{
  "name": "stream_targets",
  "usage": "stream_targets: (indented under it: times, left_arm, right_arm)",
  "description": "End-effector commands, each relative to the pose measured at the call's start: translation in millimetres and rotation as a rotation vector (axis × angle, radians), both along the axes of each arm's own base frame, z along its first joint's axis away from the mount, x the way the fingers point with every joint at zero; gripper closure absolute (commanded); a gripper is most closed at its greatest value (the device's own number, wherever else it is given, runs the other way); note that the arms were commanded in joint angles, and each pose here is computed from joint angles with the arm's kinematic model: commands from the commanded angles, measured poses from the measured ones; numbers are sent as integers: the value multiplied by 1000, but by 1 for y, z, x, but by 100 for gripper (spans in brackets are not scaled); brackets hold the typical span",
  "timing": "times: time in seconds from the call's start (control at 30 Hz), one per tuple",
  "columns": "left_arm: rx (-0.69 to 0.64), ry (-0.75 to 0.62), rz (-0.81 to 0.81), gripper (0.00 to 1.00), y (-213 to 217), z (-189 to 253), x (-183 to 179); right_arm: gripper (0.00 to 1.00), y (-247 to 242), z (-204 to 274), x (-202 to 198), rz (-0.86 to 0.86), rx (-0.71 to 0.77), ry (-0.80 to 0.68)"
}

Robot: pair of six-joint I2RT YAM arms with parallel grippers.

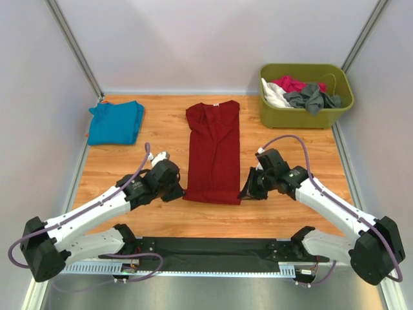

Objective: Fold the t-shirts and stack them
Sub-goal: Fold the tshirt

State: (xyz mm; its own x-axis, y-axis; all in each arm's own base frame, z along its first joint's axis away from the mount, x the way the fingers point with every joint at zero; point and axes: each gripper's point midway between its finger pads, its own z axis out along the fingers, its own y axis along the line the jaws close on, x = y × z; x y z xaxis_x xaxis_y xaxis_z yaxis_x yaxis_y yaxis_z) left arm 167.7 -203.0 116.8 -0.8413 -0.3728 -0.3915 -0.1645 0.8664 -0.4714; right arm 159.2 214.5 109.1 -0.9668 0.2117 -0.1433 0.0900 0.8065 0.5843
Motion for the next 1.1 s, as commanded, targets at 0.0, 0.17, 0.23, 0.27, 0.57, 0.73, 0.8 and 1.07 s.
stream_targets:
  times: [0.0,0.17,0.23,0.27,0.57,0.73,0.8,1.07]
  left_arm:
    - [73,-97,-52,100,-3,22,31]
    - [122,-132,-52,100,-3,34,67]
    - [133,-163,-63,100,-3,47,84]
    - [154,-149,-72,100,-5,42,91]
    - [186,-111,-95,100,-10,34,145]
    - [183,-73,-94,100,-13,23,172]
    - [179,-70,-89,100,-15,24,182]
    - [193,7,-78,100,-18,-10,201]
  right_arm:
    - [100,-8,9,22,18,-36,-48]
    - [100,-11,21,61,8,-42,-90]
    - [100,-8,31,83,15,-47,-121]
    - [100,-8,33,89,16,-51,-121]
    - [100,-2,23,157,21,-50,-93]
    - [100,-9,14,181,15,-96,-74]
    - [100,-12,11,193,5,-94,-69]
    - [100,-13,-20,213,6,-101,-13]
